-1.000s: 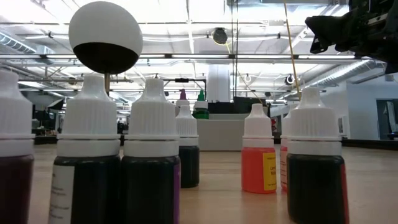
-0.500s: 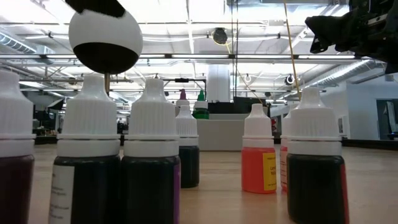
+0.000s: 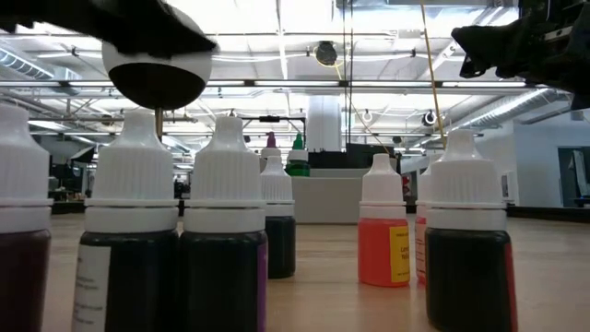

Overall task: Pick & Place food coloring
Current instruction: Put the top right small yellow food coloring bottle into the gray bin

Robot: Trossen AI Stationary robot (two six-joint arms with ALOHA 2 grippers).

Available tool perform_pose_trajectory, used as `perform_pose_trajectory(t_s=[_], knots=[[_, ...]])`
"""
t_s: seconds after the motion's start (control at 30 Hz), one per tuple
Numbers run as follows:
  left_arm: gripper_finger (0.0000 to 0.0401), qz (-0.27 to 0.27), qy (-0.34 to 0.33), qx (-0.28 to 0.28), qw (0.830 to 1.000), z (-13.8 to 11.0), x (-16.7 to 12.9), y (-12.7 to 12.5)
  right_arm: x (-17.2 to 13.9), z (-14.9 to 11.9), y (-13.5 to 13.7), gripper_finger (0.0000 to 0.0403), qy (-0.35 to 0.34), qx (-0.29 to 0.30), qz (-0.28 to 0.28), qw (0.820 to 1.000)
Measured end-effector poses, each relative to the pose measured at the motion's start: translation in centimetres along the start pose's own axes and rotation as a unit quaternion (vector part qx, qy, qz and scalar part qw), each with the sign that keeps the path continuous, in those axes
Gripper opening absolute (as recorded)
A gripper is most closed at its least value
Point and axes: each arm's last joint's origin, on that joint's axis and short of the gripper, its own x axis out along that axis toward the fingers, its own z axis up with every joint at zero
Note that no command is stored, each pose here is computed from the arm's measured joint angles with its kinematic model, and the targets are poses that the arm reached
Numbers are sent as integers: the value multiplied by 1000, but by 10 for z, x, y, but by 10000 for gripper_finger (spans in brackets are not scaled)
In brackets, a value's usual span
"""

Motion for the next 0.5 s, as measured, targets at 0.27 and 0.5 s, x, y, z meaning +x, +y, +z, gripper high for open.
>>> perform_pose_trajectory(t_s=[0.27,0.5], knots=[[4,-12,-115,-61,991,1,-57,30,0,-4,1,0,20,12,4,1000],[2,-16,-111,-144,983,-41,-60,20,1,-8,1,0,34,39,5,999]])
